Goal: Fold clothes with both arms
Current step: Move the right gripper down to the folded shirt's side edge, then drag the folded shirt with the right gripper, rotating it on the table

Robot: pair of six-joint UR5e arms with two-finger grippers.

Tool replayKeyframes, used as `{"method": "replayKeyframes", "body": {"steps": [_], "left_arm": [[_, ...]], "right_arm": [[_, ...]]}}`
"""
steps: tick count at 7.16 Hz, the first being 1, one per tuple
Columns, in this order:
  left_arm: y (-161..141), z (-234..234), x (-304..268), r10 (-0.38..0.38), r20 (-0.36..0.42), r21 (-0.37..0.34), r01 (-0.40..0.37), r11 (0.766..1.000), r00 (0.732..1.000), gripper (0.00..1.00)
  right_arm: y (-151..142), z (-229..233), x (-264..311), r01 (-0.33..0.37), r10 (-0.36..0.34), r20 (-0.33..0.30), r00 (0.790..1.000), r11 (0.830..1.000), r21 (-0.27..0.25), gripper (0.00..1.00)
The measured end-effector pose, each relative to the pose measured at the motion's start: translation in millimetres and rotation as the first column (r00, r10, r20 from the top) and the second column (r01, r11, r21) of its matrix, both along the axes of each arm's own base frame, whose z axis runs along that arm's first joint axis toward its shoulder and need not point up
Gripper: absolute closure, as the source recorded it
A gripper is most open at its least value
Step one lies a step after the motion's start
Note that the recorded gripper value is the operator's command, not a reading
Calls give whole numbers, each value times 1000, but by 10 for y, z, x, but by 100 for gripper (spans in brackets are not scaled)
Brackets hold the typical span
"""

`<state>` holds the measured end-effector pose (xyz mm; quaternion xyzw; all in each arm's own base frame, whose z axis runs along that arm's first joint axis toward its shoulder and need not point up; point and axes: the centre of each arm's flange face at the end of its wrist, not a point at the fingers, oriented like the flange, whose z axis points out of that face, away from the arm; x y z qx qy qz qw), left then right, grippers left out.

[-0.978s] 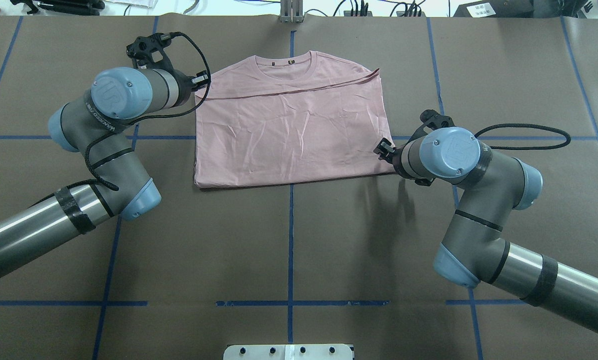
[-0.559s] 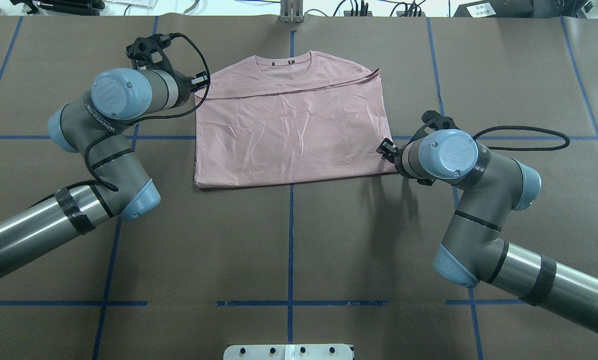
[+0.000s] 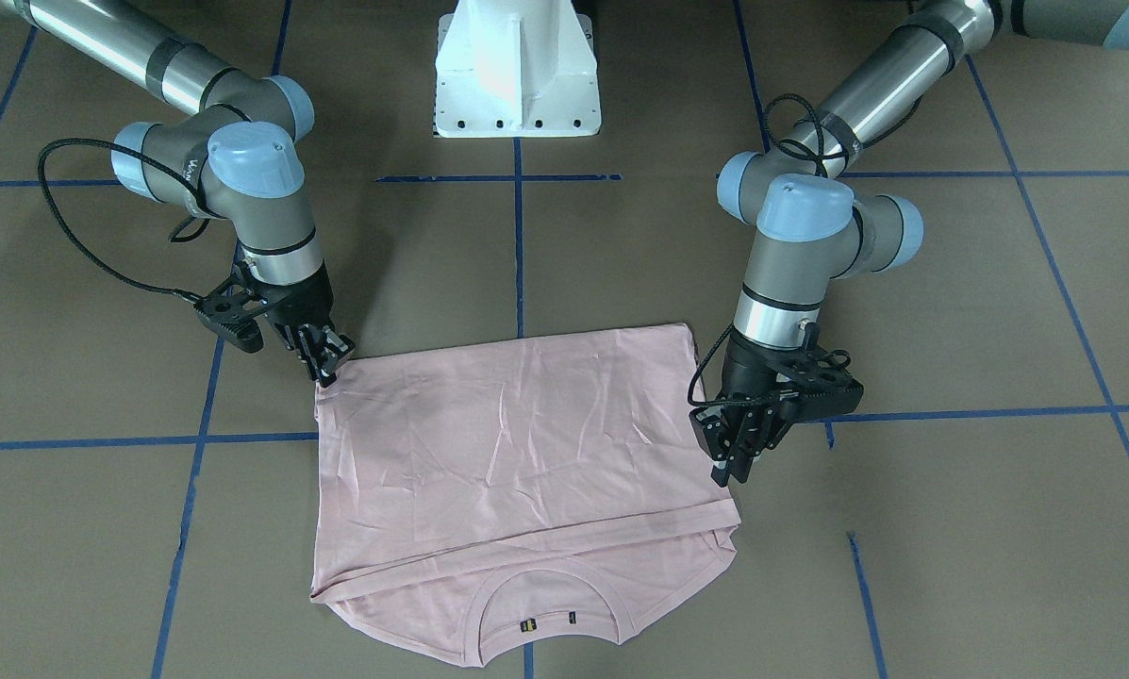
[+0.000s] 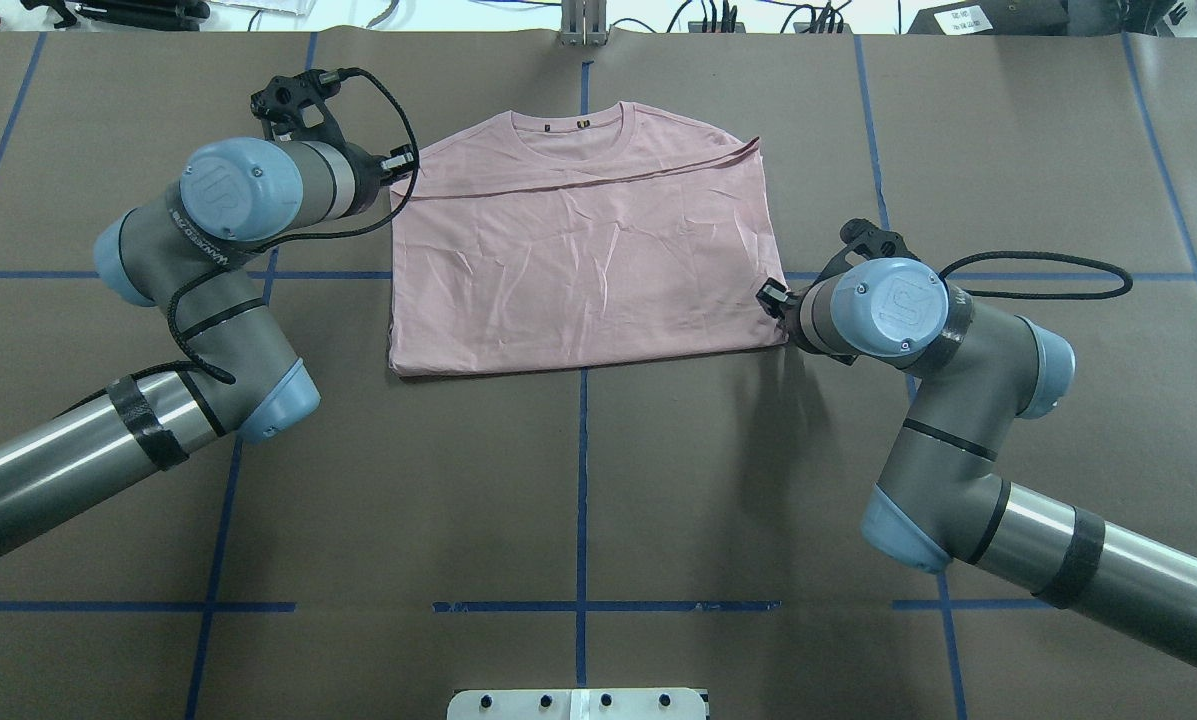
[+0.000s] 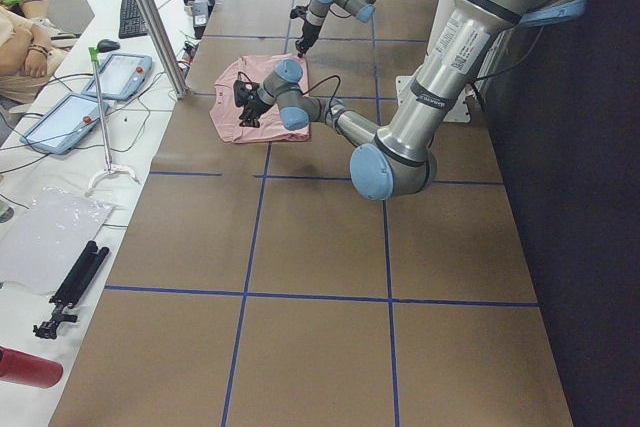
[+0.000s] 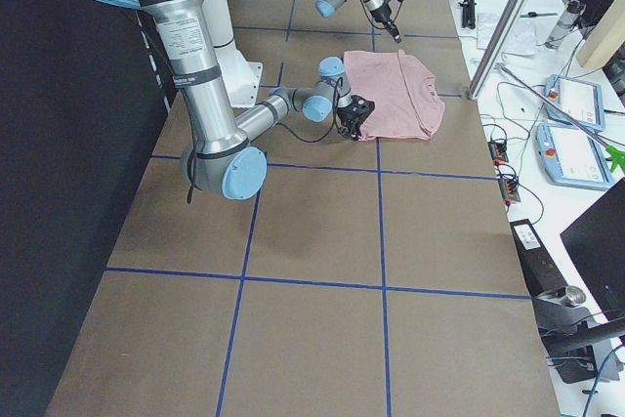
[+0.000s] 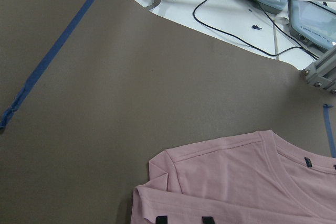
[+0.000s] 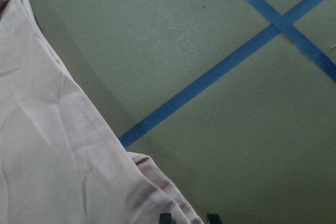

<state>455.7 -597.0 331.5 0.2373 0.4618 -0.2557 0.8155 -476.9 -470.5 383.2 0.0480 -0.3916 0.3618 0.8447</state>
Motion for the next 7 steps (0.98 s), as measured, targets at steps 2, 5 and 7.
{"method": "replayKeyframes", "body": {"steps": [2, 5, 7], "left_arm": [[20, 23, -14, 0, 0, -1, 0, 1000, 1000, 66], [55, -57, -27, 2, -15, 7, -1, 1000, 1000, 66], [103, -105, -22, 7, -25, 13, -6, 1000, 1000, 66]], "right_arm": [[3, -39, 66, -1, 1, 8, 1000, 1000, 8, 100], [768, -42, 557, 65, -66, 50, 997, 997, 32, 100], [1831, -133, 789, 224, -225, 95, 970, 974, 22, 100]]}}
